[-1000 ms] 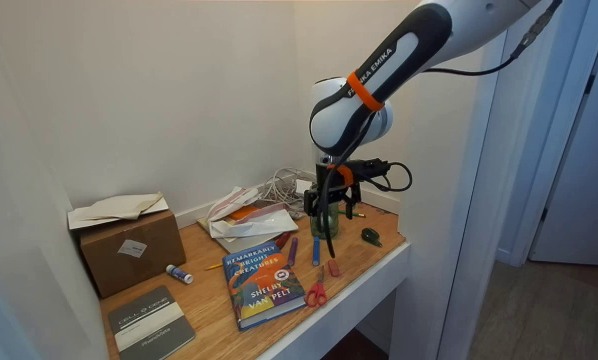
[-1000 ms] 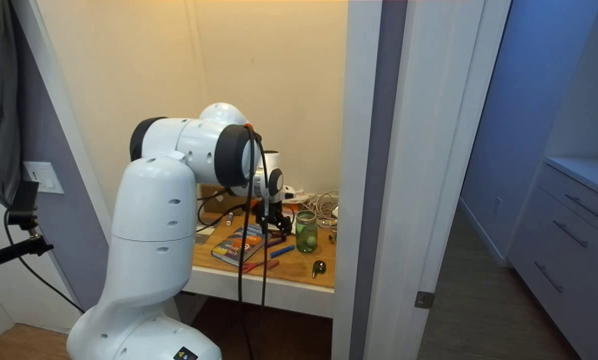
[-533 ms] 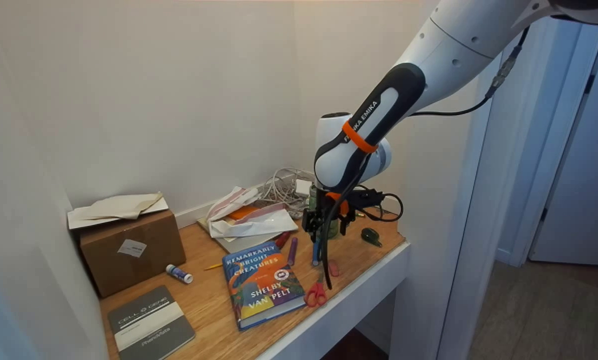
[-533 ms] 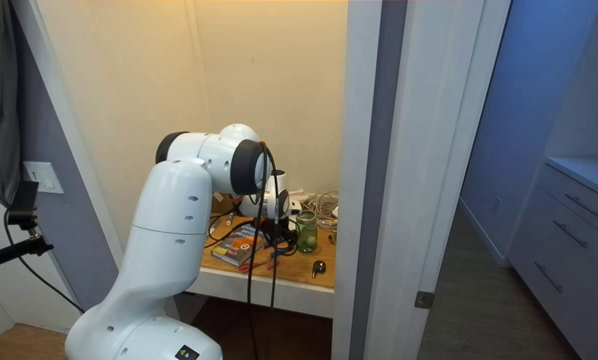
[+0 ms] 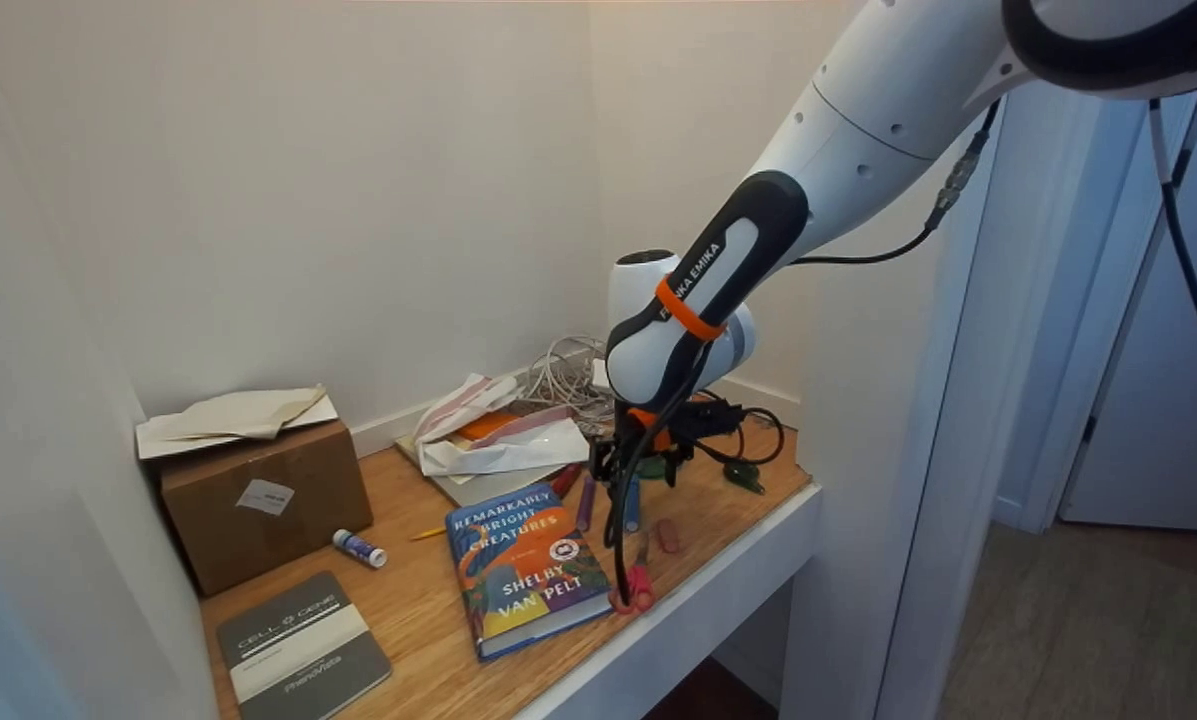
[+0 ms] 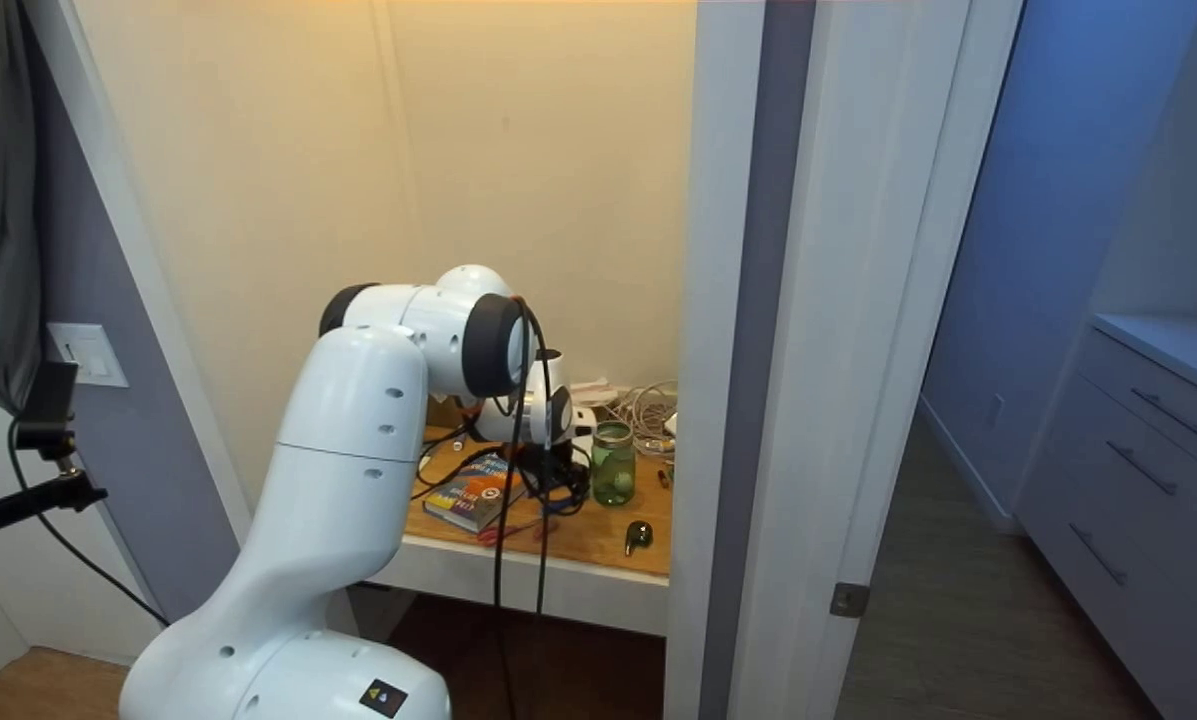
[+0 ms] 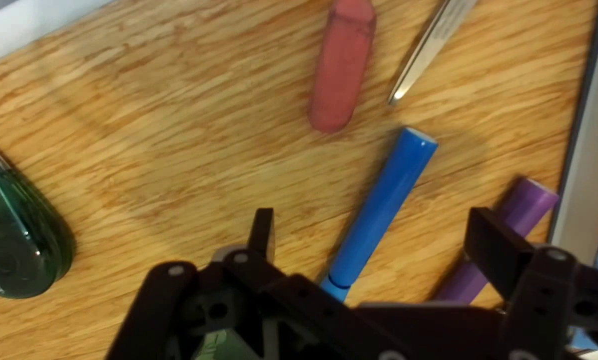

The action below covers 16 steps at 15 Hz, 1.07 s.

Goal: Put the blue marker on the green bottle

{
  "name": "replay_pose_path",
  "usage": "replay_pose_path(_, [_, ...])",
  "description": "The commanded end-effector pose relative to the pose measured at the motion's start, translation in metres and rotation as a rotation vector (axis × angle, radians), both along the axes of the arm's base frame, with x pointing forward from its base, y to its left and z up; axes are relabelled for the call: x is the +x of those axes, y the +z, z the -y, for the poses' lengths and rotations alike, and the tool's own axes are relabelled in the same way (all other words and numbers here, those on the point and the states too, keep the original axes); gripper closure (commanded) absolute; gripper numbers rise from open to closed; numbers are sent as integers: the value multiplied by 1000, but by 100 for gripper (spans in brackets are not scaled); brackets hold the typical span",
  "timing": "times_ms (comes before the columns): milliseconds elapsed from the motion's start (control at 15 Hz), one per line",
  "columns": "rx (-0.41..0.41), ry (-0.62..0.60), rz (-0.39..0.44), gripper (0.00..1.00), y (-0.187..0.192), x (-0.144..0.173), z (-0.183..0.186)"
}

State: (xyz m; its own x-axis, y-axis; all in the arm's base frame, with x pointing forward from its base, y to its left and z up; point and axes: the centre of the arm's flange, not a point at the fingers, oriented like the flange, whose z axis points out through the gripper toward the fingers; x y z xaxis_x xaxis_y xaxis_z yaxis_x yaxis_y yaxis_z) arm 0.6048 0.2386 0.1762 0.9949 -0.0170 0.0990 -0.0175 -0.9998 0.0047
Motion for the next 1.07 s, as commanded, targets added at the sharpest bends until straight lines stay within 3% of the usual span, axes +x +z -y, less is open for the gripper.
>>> replay_pose_path(0, [7, -55, 15, 18, -12, 15, -8])
replay_pose_path(67, [6, -63, 15, 19, -14, 16, -8])
replay_pose_path(200, [10, -79, 11, 46, -20, 18, -6])
replay_pose_path(667, [35, -117, -20, 97, -32, 22, -5])
replay_pose_path(1000, [63, -172, -27, 95, 6, 20, 0])
